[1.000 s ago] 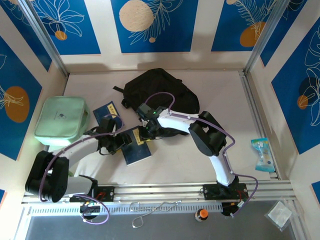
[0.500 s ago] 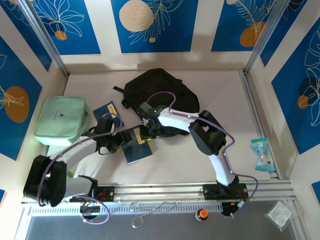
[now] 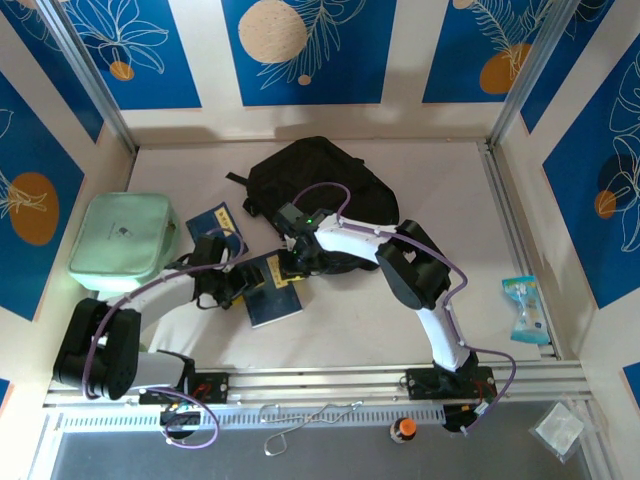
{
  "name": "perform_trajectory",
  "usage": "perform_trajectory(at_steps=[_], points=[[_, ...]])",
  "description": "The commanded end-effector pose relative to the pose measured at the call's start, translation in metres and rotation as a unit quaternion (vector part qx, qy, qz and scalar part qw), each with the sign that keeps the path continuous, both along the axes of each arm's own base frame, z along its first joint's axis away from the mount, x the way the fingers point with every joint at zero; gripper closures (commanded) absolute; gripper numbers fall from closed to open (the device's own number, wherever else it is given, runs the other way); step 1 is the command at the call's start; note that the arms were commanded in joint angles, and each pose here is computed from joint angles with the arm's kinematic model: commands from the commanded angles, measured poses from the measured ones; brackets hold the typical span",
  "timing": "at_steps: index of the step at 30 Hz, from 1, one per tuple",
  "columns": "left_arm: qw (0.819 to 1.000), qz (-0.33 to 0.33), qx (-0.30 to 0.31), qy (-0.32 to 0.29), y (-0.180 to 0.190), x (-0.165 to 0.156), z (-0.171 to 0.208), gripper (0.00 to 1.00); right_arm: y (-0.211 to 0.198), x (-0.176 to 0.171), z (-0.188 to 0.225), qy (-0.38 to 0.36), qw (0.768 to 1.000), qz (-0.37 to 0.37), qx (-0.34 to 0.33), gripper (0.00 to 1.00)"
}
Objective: Pack the student bag
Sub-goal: Pick up the book at the center of the table.
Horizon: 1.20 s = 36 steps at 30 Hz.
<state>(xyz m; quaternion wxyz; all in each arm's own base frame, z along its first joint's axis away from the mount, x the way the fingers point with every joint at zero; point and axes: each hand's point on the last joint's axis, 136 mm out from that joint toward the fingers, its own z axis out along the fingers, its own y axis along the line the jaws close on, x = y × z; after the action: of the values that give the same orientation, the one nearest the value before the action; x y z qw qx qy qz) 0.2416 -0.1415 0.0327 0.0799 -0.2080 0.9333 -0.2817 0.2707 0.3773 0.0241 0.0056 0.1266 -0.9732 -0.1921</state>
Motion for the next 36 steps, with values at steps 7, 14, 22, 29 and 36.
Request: perform_trajectory(at_steps=[7, 14, 22, 29, 36], points=[[0.989, -0.063, -0.088, -0.102, -0.028, 0.012, 0.061, 0.40, -0.005, -0.007, -0.019, 0.032, 0.999, -0.010, -0.019, 0.83], [0.988, -0.057, -0.112, -0.088, -0.033, 0.006, 0.066, 0.54, 0.003, -0.011, -0.014, 0.030, 1.000, 0.005, -0.004, 0.84], [0.994, -0.047, -0.089, -0.030, -0.030, 0.007, 0.034, 0.73, 0.002, -0.011, -0.011, 0.023, 1.000, 0.002, 0.005, 0.84], [0.996, -0.032, -0.051, -0.064, -0.017, 0.016, 0.051, 1.00, 0.000, 0.009, 0.038, -0.028, 0.998, -0.011, 0.062, 0.81], [0.984, 0.007, -0.048, -0.174, -0.007, 0.035, 0.120, 1.00, -0.011, 0.026, 0.133, -0.118, 0.965, -0.032, 0.233, 0.55]])
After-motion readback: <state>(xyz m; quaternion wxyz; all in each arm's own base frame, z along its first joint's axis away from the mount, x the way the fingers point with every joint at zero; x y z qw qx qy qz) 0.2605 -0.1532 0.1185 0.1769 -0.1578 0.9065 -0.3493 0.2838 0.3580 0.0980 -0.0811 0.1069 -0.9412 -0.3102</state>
